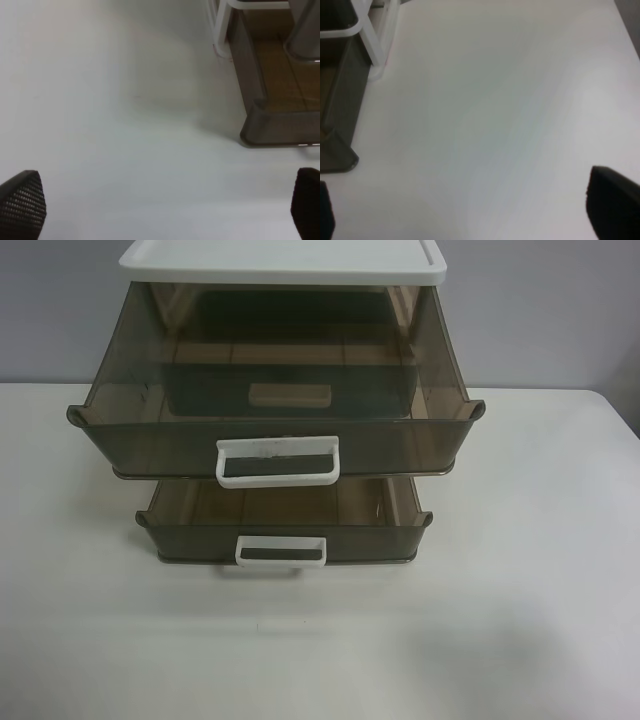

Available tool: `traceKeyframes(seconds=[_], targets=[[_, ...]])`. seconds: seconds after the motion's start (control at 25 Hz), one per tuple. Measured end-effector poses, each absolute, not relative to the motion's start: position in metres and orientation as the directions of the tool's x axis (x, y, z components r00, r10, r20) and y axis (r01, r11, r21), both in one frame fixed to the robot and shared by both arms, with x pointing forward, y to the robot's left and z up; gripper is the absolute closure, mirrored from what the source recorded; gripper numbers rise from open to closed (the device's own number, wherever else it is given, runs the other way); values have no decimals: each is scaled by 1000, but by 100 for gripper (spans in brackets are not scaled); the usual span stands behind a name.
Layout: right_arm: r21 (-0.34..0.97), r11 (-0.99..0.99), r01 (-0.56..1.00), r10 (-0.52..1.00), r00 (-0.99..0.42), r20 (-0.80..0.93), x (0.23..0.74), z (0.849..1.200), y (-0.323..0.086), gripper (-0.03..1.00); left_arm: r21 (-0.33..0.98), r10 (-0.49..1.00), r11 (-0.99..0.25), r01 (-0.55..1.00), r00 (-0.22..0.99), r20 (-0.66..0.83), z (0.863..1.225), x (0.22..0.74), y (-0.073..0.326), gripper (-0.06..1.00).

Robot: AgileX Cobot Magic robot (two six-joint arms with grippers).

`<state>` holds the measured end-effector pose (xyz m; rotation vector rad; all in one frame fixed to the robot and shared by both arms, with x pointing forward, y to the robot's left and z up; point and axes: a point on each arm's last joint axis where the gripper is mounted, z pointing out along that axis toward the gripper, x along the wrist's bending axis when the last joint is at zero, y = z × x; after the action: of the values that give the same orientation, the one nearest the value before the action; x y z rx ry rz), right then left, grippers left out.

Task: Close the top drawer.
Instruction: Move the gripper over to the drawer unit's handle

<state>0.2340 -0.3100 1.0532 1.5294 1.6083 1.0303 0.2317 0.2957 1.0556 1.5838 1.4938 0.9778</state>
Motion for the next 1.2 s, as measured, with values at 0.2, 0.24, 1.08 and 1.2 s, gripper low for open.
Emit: traceKeyframes(seconds=[0.2, 0.24, 1.08, 1.2], targets=[[889, -4, 457, 996, -77, 45, 234, 1053, -310, -3, 898, 999, -51, 437, 33, 41, 1056, 232, 296, -5], [889, -4, 457, 996, -77, 45, 234, 1053, -310, -3, 898, 999, -51, 437, 33, 41, 1056, 232, 296, -5], [660, 484, 575, 759, -651, 11, 361, 1154, -216, -3, 898, 999, -52, 437, 32, 42, 1056, 232, 296, -5], [610, 629, 481, 633, -773, -43, 371, 1155, -178, -3, 898, 999, -52, 437, 32, 42, 1056, 232, 296, -5]])
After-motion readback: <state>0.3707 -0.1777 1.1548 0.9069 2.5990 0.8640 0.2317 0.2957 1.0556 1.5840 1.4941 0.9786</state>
